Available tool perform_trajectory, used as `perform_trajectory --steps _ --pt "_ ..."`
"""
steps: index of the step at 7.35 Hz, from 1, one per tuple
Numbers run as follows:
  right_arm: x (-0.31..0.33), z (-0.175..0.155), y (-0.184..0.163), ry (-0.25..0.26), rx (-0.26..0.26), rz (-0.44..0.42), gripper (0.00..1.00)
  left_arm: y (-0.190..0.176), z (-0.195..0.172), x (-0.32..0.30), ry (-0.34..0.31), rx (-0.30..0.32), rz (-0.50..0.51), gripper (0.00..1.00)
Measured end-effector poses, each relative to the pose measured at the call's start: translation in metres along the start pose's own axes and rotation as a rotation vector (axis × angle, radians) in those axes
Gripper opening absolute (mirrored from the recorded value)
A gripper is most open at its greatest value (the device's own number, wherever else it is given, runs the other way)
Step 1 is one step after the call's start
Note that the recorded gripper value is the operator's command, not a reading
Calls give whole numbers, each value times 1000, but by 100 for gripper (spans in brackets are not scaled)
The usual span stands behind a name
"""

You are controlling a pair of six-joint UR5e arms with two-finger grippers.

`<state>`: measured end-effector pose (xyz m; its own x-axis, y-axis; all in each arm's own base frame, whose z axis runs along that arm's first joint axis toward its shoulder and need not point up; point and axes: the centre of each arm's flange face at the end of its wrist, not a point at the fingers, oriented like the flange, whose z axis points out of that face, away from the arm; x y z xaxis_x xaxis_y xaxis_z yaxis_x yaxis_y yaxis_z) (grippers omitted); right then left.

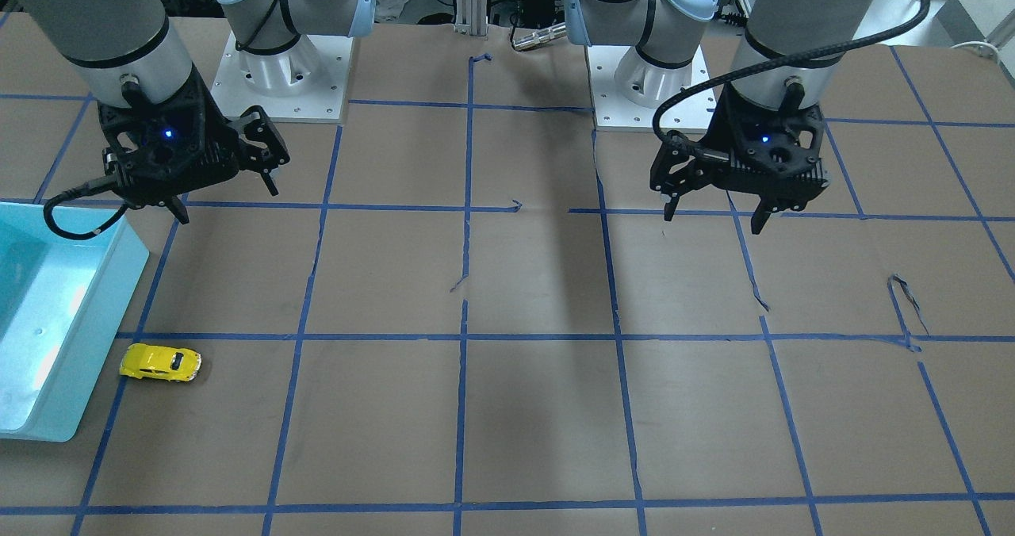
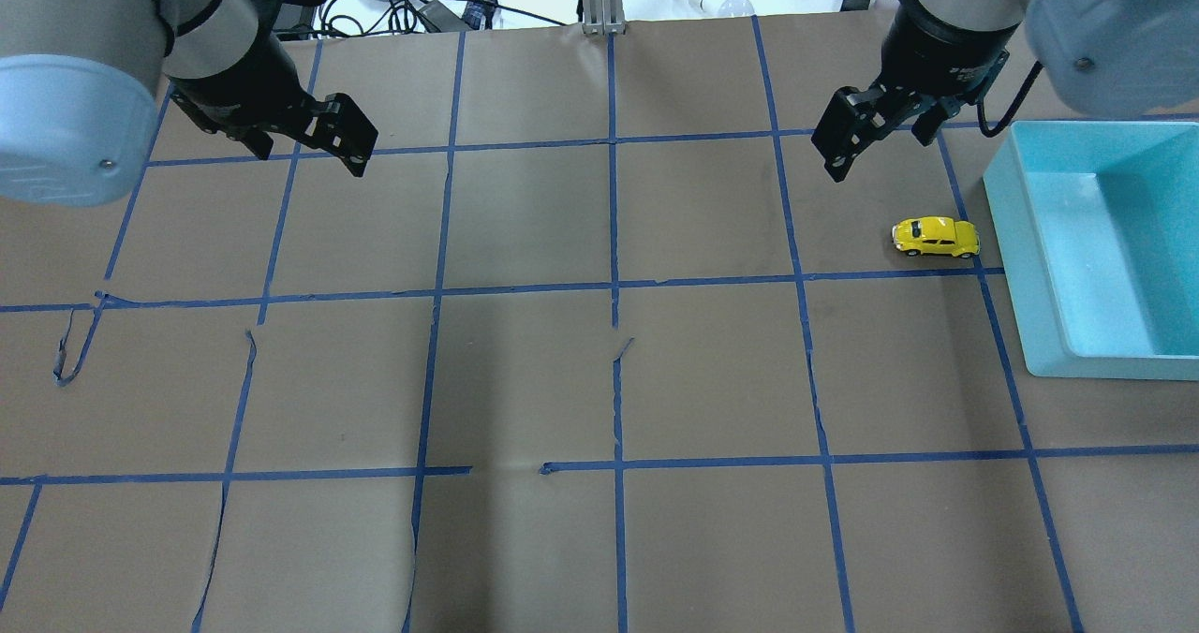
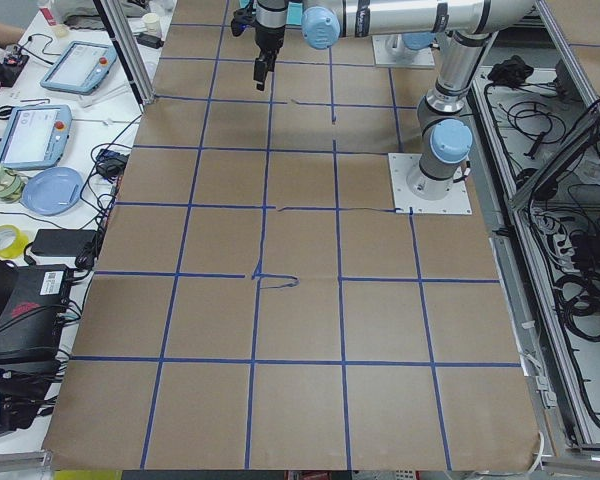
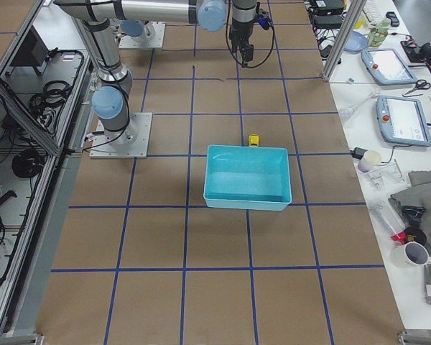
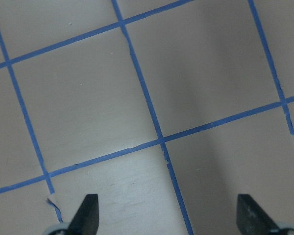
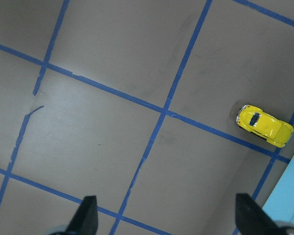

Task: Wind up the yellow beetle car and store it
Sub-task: 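Lower the right gripper onto the stopped car and close on it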

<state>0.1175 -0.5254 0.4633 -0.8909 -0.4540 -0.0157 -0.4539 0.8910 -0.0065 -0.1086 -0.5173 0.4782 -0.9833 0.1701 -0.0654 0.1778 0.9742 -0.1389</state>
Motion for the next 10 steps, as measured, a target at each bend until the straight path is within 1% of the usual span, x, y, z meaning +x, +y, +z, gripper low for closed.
perform_trajectory --steps 1,2,4,5,6,7,8,9,10 --pt "17 13 0 -14 -13 -130 100 -1 -8 -5 2 -10 -60 100" --pt "39 30 5 -21 -15 -260 100 -5 -15 -6 14 -39 -127 100" --pt "91 80 19 -13 3 -466 100 -12 -16 5 33 -99 -231 100" --pt "113 110 18 2 12 -579 100 -13 -10 12 34 -124 -247 100" --pt "131 136 13 23 11 -692 100 -12 -6 16 31 -138 -250 100" --pt "145 161 7 40 -11 -790 100 -10 -4 17 31 -143 -252 100" --pt "156 183 3 50 -38 -862 100 -8 -3 17 32 -145 -253 100" --pt "166 201 0 58 -51 -911 100 -7 -4 18 30 -144 -253 100" --pt "177 218 0 54 -57 -937 100 -7 -4 18 29 -143 -253 100"
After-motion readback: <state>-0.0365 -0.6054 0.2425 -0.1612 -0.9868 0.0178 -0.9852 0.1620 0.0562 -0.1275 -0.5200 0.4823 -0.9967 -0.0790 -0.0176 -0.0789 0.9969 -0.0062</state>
